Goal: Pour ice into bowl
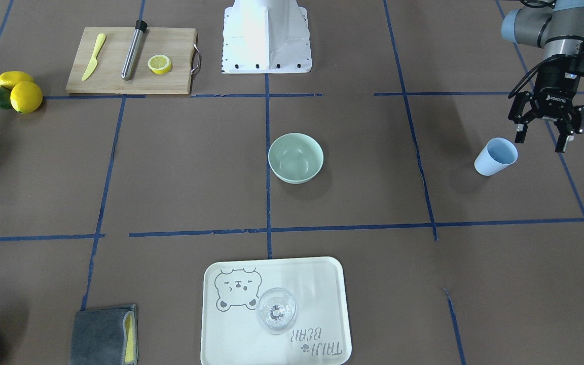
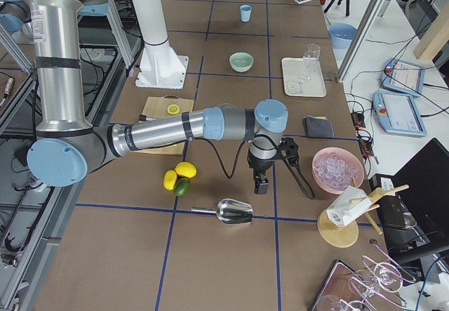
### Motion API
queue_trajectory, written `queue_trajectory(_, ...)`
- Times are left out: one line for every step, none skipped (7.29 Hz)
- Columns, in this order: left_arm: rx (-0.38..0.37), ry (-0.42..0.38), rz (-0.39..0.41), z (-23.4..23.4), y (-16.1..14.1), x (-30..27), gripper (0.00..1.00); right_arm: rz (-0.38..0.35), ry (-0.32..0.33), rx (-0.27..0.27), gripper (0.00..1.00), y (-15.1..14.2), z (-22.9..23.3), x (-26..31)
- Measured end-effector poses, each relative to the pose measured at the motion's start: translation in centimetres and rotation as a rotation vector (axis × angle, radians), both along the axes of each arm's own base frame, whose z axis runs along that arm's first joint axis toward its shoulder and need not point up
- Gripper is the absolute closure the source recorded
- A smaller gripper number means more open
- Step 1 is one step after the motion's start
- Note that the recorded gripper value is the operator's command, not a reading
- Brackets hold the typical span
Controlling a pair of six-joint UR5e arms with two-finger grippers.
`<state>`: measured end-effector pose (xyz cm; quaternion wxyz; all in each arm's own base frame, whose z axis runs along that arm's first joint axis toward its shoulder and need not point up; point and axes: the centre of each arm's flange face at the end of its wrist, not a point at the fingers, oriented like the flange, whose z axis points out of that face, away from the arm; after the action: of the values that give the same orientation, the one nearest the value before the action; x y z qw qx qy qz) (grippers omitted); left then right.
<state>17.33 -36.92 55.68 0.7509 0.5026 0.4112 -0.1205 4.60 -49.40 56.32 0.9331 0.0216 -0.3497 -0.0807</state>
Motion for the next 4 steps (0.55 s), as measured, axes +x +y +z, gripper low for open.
queue_trajectory(0.006, 0.010, -0.001, 0.1, 0.1, -0.2, 0.00, -0.001, -0.001, 0.002, 0.00, 0.1, -0.1, -0.1)
queue_trajectory(0.005, 0.012, -0.002, 0.5, 0.2, -0.3, 0.00, -0.003, -0.005, 0.003, 0.00, 0.1, -0.2, -0.1)
queue_trajectory(-0.001, 0.008, -0.002, 1.1, 0.2, -0.3, 0.00, -0.004, -0.008, 0.006, 0.00, 0.2, -0.3, -0.2)
queue_trajectory(-0.003, 0.007, -0.002, 1.4, 0.2, -0.3, 0.00, -0.010, -0.009, 0.006, 0.00, 0.1, -0.4, -0.5)
